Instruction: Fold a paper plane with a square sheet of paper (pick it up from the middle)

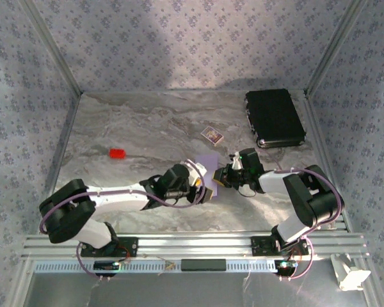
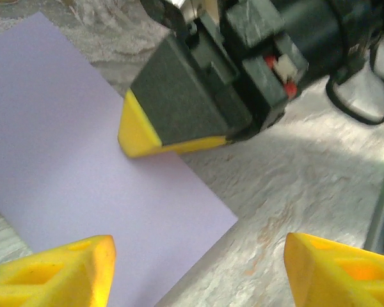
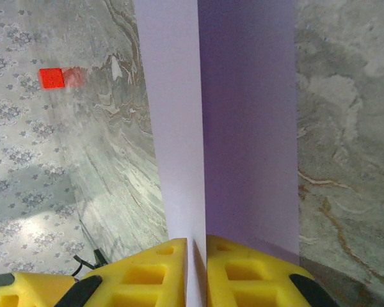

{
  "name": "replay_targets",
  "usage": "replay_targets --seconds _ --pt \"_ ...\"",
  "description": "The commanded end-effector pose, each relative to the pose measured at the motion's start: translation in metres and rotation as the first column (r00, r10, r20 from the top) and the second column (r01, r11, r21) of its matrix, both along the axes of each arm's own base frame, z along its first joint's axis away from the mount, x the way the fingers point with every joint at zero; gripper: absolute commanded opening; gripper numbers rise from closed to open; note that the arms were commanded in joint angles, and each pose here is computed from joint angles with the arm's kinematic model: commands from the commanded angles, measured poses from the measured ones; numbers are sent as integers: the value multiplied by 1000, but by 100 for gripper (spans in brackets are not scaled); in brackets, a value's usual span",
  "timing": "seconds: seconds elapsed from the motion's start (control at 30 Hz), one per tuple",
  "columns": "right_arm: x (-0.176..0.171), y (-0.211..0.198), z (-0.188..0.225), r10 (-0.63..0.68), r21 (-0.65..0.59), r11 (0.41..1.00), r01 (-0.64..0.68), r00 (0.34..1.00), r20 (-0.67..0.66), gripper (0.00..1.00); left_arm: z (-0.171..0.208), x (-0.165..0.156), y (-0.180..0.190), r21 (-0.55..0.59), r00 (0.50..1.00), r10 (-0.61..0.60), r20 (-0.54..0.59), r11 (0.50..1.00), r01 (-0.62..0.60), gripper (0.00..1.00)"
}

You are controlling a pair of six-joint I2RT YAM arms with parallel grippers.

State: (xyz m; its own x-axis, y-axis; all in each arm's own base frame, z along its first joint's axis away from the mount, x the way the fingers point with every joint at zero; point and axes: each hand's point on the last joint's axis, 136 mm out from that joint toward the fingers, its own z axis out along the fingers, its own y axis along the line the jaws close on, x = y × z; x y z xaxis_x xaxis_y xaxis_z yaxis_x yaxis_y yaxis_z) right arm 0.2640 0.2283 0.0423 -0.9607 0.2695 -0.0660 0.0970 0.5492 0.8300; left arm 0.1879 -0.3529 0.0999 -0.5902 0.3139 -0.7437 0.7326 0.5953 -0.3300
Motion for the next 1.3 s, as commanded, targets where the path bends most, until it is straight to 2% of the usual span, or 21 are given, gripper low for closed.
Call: replay_targets --seconds 0.0,0.13,0.37,0.63,0.97,1.13,1.27 --pt "0 2 6 12 20 1000 -12 1000 -4 16 2 5 3 169 985 -40 170 985 11 71" --pt "0 2 5 10 19 1000 -10 1000 -6 16 -6 -3 -1 276 976 -78 203 961 20 74" --pt "0 1 5 5 17 1000 -5 1000 -5 16 -22 -21 -14 407 954 -206 219 908 102 75" --pt "-1 1 6 0 20 1000 0 1000 -5 15 -32 -17 -28 533 924 -245 293 844 54 76" --pt "0 0 5 -8 14 1000 9 1000 -9 15 -36 -3 -25 601 902 -230 366 798 -41 75" --pt "0 0 4 -9 13 1000 9 1000 -10 15 -35 -2 -26 597 900 -227 372 801 -44 73" --pt "0 -1 4 -14 11 1000 14 1000 -13 15 -39 -2 -30 601 902 -235 362 799 -33 68"
